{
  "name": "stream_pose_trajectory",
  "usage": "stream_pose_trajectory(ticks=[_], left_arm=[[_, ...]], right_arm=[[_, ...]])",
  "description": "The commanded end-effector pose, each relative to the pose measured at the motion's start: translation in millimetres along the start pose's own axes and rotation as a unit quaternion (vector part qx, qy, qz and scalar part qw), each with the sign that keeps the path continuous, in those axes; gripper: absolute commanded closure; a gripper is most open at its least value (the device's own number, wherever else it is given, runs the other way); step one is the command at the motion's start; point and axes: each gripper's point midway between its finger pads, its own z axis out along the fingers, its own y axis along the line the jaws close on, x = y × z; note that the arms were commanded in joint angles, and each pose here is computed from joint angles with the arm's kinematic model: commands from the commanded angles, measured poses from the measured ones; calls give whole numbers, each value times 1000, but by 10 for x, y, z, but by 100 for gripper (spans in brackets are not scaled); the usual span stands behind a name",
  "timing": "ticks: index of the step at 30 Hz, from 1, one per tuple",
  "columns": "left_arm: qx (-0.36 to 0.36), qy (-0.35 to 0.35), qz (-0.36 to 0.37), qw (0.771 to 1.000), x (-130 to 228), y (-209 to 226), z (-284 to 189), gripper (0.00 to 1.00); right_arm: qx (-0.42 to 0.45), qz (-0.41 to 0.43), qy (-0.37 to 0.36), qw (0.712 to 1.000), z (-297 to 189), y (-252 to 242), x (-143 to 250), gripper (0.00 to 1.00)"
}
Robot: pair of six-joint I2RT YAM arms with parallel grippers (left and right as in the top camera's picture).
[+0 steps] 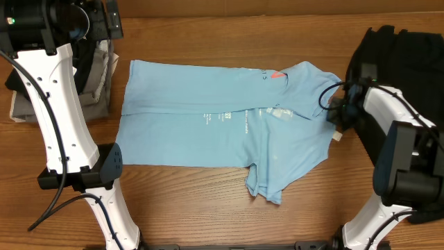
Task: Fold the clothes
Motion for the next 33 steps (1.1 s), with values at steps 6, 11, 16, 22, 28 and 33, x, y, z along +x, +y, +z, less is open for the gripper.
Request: stream_pose_trajectory(ticks=[6, 11, 16, 22, 28, 33], left_arm=[[1, 8, -3, 1000, 13, 28, 74, 0], [1, 8, -3, 1000, 14, 31, 74, 0], [1, 8, -3, 1000, 13, 32, 74, 0], [0, 8, -3, 1000, 12, 34, 74, 0], [1, -8, 15, 1000, -39, 31, -2, 0], [4, -29, 15, 999, -34, 29, -305, 0]], right_arm=[[43, -11, -40, 998, -112, -173, -275, 96], [63, -10, -35, 997, -118, -248, -246, 96], [71, 2, -25, 997, -121, -365, -211, 96], [30, 6, -18, 999, -231, -254, -253, 59], [-35, 0, -61, 997, -1199, 39, -554, 43], [-95, -13, -109, 989, -2276, 253, -471, 37]])
